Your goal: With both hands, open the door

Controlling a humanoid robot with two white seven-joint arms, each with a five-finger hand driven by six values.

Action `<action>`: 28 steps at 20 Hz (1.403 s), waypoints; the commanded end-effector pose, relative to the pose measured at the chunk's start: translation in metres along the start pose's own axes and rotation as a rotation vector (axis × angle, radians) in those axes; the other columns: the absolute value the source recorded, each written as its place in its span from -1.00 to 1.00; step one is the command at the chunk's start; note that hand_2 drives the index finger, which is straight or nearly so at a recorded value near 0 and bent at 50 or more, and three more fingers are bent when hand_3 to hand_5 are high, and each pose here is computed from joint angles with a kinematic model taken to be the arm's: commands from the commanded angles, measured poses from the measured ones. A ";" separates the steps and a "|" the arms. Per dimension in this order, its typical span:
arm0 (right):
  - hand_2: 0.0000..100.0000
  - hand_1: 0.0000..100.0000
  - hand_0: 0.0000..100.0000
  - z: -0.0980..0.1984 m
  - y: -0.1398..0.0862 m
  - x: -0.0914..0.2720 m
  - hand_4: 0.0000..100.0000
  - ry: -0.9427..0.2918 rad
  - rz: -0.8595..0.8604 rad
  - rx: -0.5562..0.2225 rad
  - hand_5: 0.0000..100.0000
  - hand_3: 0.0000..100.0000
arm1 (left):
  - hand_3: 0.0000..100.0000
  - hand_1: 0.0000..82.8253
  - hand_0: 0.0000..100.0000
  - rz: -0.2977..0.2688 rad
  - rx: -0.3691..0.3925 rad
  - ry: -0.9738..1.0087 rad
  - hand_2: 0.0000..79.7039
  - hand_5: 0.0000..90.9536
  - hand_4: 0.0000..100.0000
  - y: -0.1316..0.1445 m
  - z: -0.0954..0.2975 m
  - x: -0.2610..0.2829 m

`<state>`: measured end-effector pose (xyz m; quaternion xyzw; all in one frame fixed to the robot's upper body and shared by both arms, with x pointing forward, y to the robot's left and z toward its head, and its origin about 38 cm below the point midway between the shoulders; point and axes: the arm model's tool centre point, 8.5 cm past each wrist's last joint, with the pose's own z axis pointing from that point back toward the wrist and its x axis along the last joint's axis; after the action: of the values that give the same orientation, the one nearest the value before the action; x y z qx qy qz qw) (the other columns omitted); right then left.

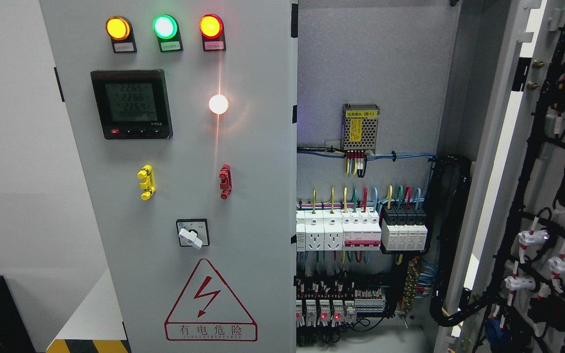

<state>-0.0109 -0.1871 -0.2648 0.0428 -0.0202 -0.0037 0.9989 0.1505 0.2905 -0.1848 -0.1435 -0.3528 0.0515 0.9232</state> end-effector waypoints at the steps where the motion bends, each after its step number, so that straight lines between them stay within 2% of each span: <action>1: -1.00 -1.00 -0.62 0.000 0.000 0.000 -1.00 0.001 0.012 0.000 -1.00 -1.00 | -1.00 -1.00 -1.00 0.046 0.275 0.482 -1.00 -1.00 -1.00 0.037 0.062 -0.159; 3: -1.00 -1.00 -0.62 0.000 0.000 0.000 -1.00 0.001 0.014 0.000 -1.00 -1.00 | -1.00 -1.00 -1.00 -0.010 0.267 0.548 -1.00 -1.00 -1.00 0.036 0.072 -0.173; 7: -1.00 -1.00 -0.62 0.000 0.000 0.000 -1.00 0.001 0.012 0.000 -1.00 -1.00 | -1.00 -1.00 -1.00 -0.072 0.275 0.640 -1.00 -1.00 -1.00 0.041 0.090 -0.189; 10: -1.00 -1.00 -0.62 0.000 0.000 0.000 -1.00 0.001 0.014 0.000 -1.00 -1.00 | -1.00 -1.00 -1.00 -0.078 0.275 0.686 -1.00 -1.00 -1.00 0.035 0.096 -0.198; 13: -1.00 -1.00 -0.62 0.000 0.000 0.000 -1.00 0.001 0.014 0.000 -1.00 -1.00 | -1.00 -1.00 -1.00 -0.146 0.239 0.718 -1.00 -1.00 -1.00 0.027 0.096 -0.203; 15: -1.00 -1.00 -0.62 0.000 0.000 0.000 -1.00 0.001 0.012 0.000 -1.00 -1.00 | -1.00 -1.00 -1.00 -0.150 0.231 0.702 -1.00 -1.00 -1.00 0.018 0.084 -0.198; 19: -1.00 -1.00 -0.62 0.000 0.000 0.000 -1.00 0.001 0.012 0.000 -1.00 -1.00 | -1.00 -1.00 -1.00 -0.162 0.357 0.677 -1.00 -1.00 -1.00 0.009 0.074 -0.195; 28: -1.00 -1.00 -0.62 0.000 0.000 0.000 -1.00 0.001 0.014 0.000 -1.00 -1.00 | -1.00 -1.00 -1.00 -0.097 0.374 0.661 -1.00 -1.00 -1.00 -0.019 0.057 -0.194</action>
<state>-0.0109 -0.1871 -0.2649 0.0428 -0.0203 -0.0037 0.9989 -0.0068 0.2981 -0.2588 0.0676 -0.0693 -0.0240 0.9950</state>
